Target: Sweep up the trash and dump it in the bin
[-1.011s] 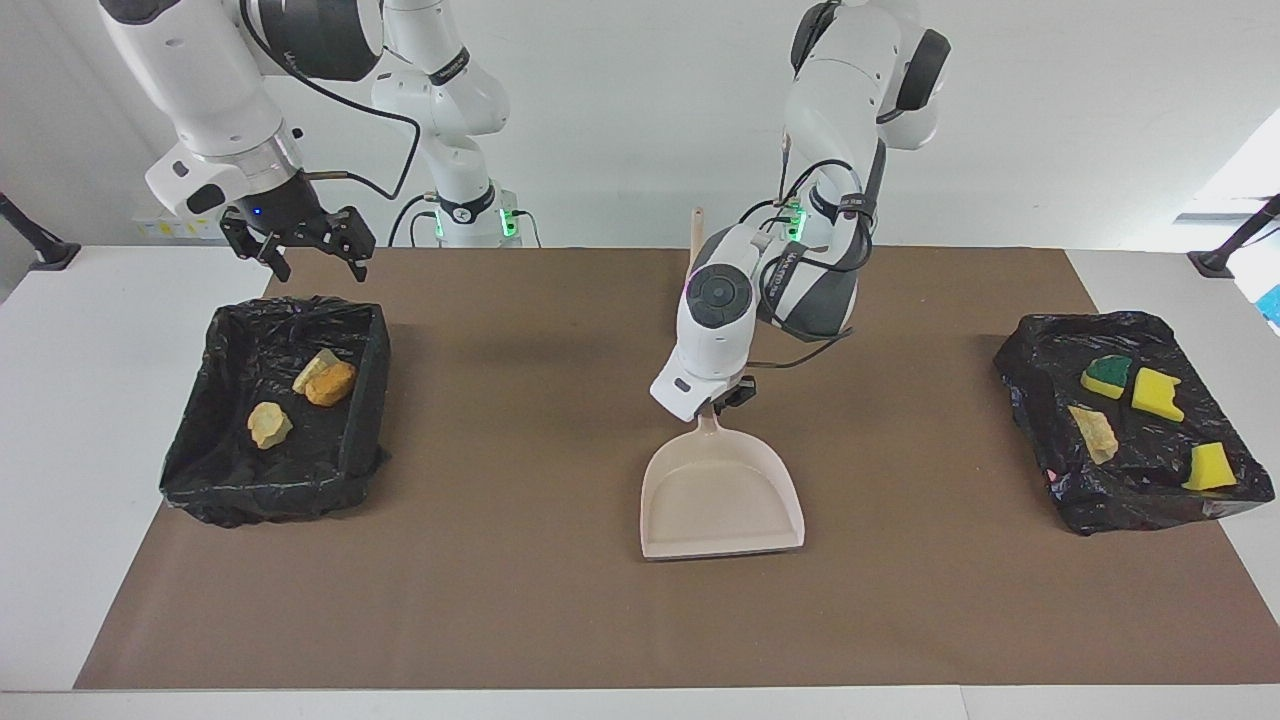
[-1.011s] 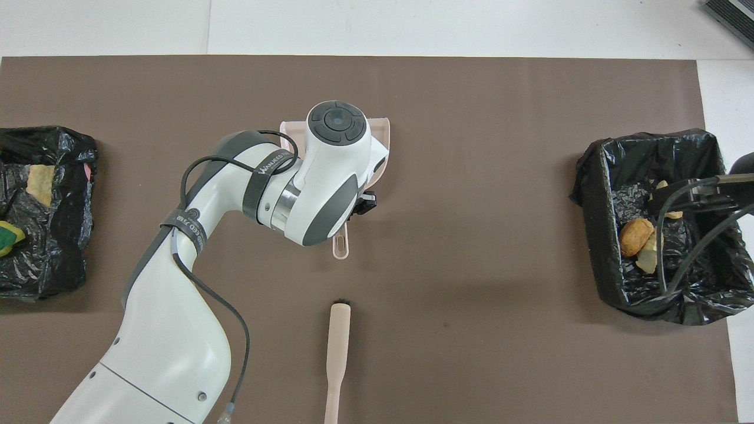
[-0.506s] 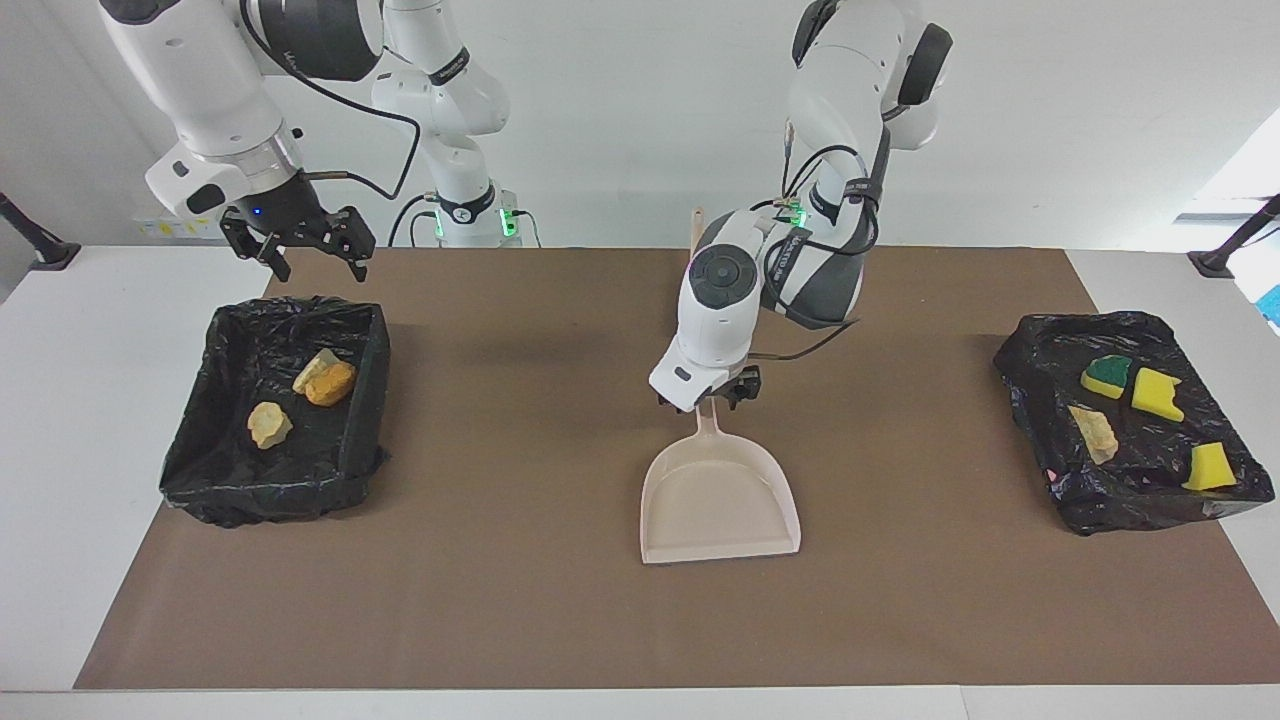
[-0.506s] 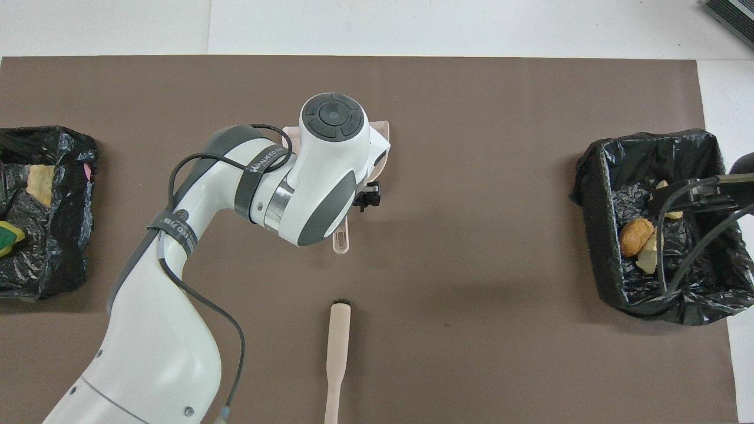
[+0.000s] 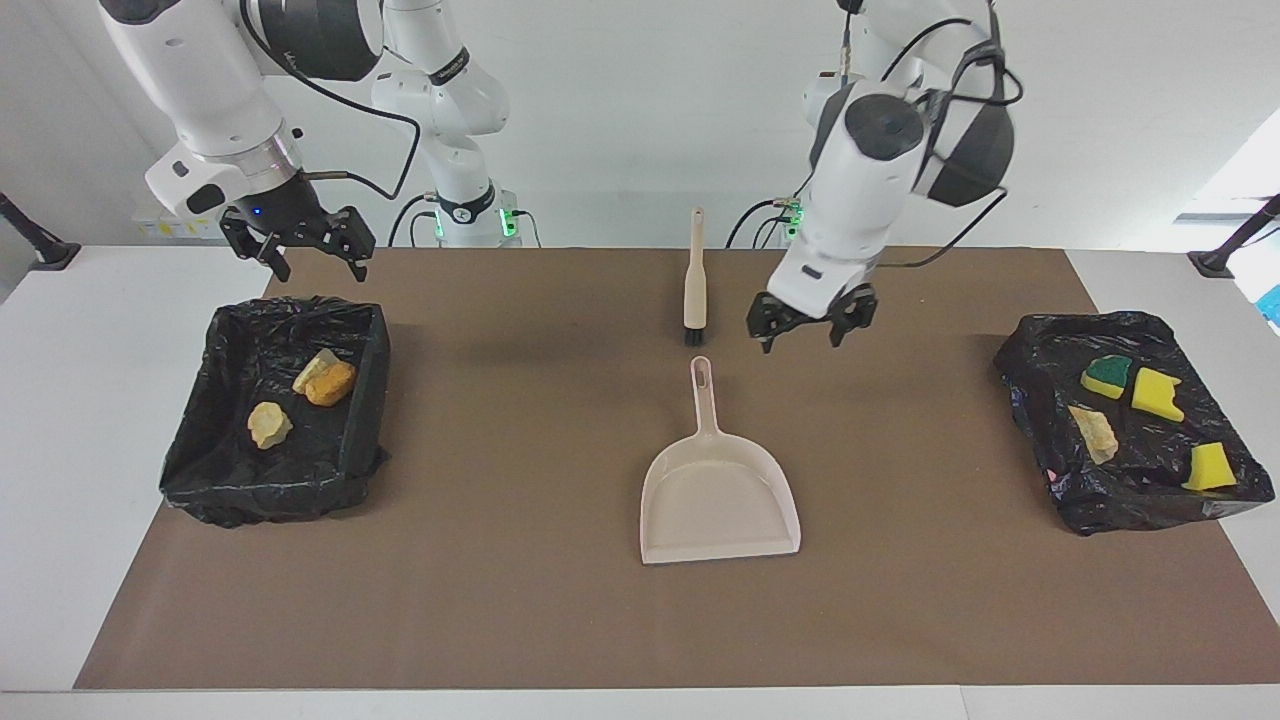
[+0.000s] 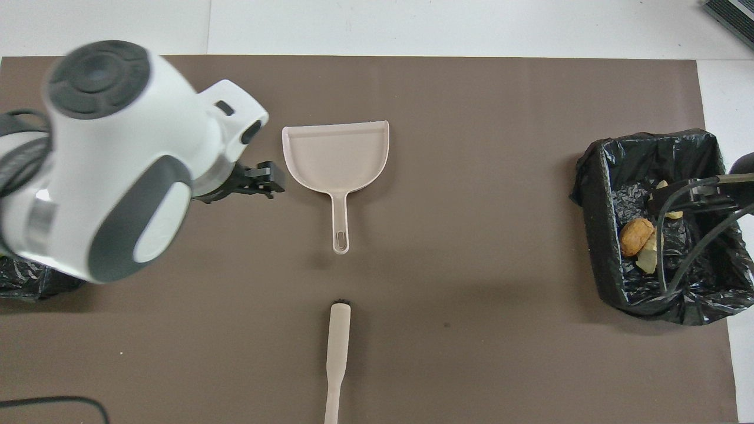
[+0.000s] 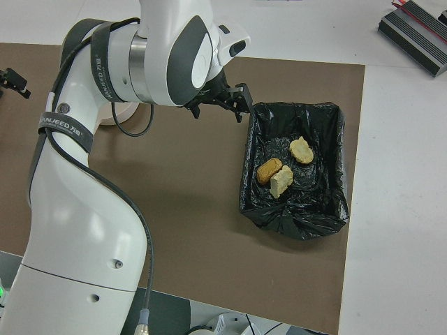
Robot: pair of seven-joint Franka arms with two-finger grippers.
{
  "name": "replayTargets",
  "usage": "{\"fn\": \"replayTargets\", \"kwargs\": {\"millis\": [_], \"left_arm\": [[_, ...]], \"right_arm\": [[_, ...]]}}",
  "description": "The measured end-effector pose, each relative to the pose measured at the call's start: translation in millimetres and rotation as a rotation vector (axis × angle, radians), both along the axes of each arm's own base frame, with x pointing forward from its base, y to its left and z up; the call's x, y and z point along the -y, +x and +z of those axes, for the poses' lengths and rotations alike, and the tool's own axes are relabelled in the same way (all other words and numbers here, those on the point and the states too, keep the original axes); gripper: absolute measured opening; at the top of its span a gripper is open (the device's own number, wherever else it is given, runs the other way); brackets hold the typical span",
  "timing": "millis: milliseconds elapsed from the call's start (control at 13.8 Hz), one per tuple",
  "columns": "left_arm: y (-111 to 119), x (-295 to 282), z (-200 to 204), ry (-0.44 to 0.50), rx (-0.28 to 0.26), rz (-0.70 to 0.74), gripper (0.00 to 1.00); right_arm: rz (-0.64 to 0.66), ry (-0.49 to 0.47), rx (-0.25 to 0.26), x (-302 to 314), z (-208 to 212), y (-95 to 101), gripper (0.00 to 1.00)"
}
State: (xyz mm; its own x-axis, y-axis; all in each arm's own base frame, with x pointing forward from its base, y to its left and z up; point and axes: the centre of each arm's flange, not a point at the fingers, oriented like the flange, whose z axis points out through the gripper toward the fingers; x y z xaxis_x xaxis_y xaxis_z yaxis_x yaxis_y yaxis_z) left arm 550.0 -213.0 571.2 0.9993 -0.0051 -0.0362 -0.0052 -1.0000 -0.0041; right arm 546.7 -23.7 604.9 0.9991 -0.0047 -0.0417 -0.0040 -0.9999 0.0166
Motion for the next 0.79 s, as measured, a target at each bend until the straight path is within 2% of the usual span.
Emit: {"fn": "replayTargets", "kwargs": {"millis": [217,433,650,795], "left_arm": [[-24.2,-89.8,51.5,-0.009,0.005,-0.068,1.0],[-37.9,-153.8,81.7,-0.018,0.031,-0.106,1.0],[-46.9,-166.1,96.6,-0.02,0.043,-0.111,1.0],[-45.5,-162.8,98.8,-0.018,0.026,-0.117,1.0]], "right_arm": [[0.0,0.0,0.0,0.0,0.0,0.0,1.0],[0.0,0.0,0.0,0.0,0.0,0.0,1.0],[0.0,0.0,0.0,0.0,0.1,0.0,1.0],[0.0,0.0,0.0,0.0,0.1,0.0,1.0]]}}
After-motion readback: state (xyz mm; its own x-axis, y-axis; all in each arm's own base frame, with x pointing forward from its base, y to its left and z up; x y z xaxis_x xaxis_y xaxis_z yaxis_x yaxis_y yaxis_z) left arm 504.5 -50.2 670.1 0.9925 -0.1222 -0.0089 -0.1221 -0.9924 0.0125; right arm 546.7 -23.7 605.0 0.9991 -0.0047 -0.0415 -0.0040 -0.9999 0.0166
